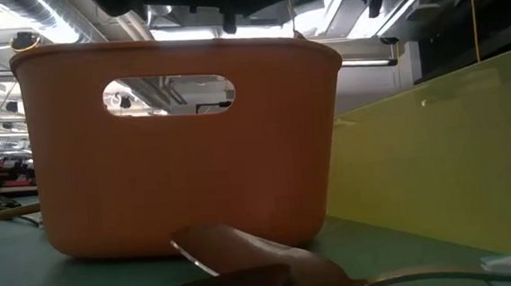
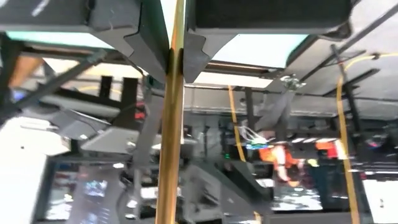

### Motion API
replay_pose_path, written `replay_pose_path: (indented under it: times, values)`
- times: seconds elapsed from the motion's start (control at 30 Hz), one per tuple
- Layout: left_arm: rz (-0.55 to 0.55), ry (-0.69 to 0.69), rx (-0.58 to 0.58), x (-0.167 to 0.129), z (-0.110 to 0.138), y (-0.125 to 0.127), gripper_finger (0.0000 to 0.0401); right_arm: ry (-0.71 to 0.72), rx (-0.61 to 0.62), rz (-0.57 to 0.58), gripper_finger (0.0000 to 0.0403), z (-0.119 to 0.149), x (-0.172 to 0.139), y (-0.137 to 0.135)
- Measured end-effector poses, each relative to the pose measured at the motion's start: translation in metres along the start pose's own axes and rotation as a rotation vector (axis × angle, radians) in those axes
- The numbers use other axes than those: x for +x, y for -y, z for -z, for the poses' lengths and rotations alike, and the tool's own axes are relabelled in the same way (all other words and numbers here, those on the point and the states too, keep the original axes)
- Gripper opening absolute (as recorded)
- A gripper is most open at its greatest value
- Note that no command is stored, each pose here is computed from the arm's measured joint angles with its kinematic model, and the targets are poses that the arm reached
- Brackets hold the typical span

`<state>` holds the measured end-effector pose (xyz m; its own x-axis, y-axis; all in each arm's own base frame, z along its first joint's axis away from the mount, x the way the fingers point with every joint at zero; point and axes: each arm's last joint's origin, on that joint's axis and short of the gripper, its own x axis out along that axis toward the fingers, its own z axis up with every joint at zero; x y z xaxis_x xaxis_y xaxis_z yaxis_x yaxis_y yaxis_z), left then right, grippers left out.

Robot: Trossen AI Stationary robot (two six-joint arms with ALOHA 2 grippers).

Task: Sort silverware by color (type)
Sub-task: Put the gold spoon into the transparent bin

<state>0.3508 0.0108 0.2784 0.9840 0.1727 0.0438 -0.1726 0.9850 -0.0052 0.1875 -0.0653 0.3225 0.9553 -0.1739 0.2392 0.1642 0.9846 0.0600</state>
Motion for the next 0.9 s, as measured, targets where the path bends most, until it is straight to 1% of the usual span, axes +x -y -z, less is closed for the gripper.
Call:
replay_pose_path:
  times: [0.13, 0.3, 0.4, 0.57, 0.73, 0.9]
  values:
    - [0.068, -0.025, 0.044, -0.001, 0.002, 0.008, 0.0021, -0.010, 0.003, 0.004, 0.0069, 0.001, 0.000, 0.000]
    - [0.105, -0.139, 0.188, -0.004, 0.014, 0.017, 0.0021, -0.104, 0.021, 0.019, 0.0069, 0.010, 0.000, 0.001]
    - [0.112, -0.199, 0.253, -0.003, 0.024, 0.017, 0.0021, -0.170, 0.032, 0.026, 0.0069, 0.017, -0.001, 0.002]
    - [0.109, -0.283, 0.336, 0.007, 0.050, 0.011, 0.0021, -0.253, 0.047, 0.034, 0.0069, 0.025, -0.003, 0.002]
    - [0.088, -0.351, 0.341, 0.017, 0.074, -0.003, 0.0021, -0.290, 0.053, 0.038, 0.0069, 0.028, -0.004, 0.002]
    - [0.125, -0.374, 0.268, 0.033, 0.084, -0.013, 0.0021, -0.292, 0.054, 0.038, 0.0069, 0.029, -0.004, 0.002]
